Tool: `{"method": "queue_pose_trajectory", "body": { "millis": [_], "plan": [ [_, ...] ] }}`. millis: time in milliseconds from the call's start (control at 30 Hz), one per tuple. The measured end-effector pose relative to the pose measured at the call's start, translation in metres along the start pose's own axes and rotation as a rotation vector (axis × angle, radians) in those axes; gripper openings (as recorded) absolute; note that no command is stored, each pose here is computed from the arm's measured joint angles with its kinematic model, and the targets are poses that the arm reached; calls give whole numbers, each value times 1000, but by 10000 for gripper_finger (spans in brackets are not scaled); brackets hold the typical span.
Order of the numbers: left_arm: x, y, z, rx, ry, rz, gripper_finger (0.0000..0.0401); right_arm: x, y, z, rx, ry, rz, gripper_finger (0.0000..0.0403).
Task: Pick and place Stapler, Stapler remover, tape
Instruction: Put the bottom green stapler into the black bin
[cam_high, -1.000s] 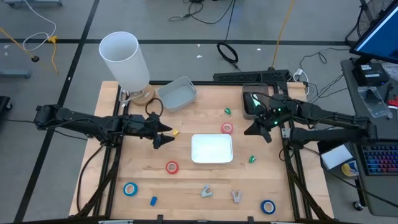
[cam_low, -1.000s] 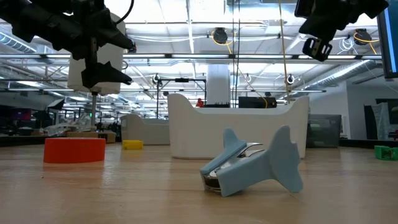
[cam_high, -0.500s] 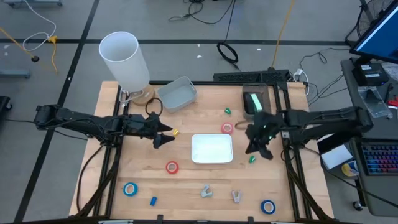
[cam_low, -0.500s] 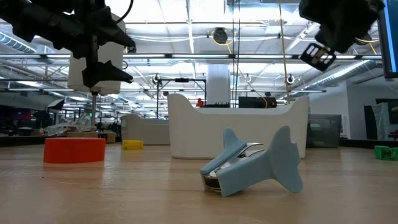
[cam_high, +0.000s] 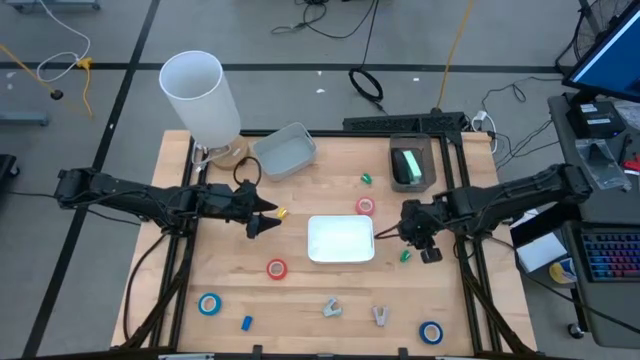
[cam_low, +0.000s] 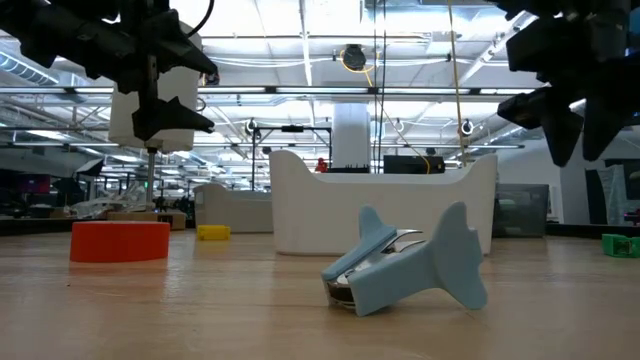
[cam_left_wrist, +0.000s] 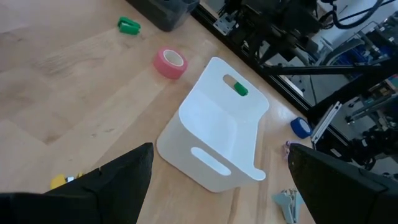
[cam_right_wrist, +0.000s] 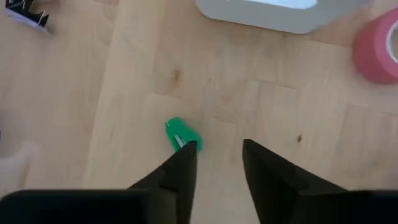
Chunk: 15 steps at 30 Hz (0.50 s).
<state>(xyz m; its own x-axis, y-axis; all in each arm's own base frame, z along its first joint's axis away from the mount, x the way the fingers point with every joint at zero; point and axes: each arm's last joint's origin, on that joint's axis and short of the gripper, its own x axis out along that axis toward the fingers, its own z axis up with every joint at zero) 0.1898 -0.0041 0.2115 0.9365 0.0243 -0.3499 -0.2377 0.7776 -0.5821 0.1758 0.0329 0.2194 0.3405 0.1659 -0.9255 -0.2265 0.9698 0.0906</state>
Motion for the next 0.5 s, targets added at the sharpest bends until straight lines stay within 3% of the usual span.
{"method": "queue_pose_trajectory", "body": {
  "millis": [233,500],
  "plan": [
    [0,0,0,4,-1,0,365,4,11,1,-68,22,29,188],
    [0,0,0,5,-1,0,365,28,20,5,-160,136,68,193]
  ]
}}
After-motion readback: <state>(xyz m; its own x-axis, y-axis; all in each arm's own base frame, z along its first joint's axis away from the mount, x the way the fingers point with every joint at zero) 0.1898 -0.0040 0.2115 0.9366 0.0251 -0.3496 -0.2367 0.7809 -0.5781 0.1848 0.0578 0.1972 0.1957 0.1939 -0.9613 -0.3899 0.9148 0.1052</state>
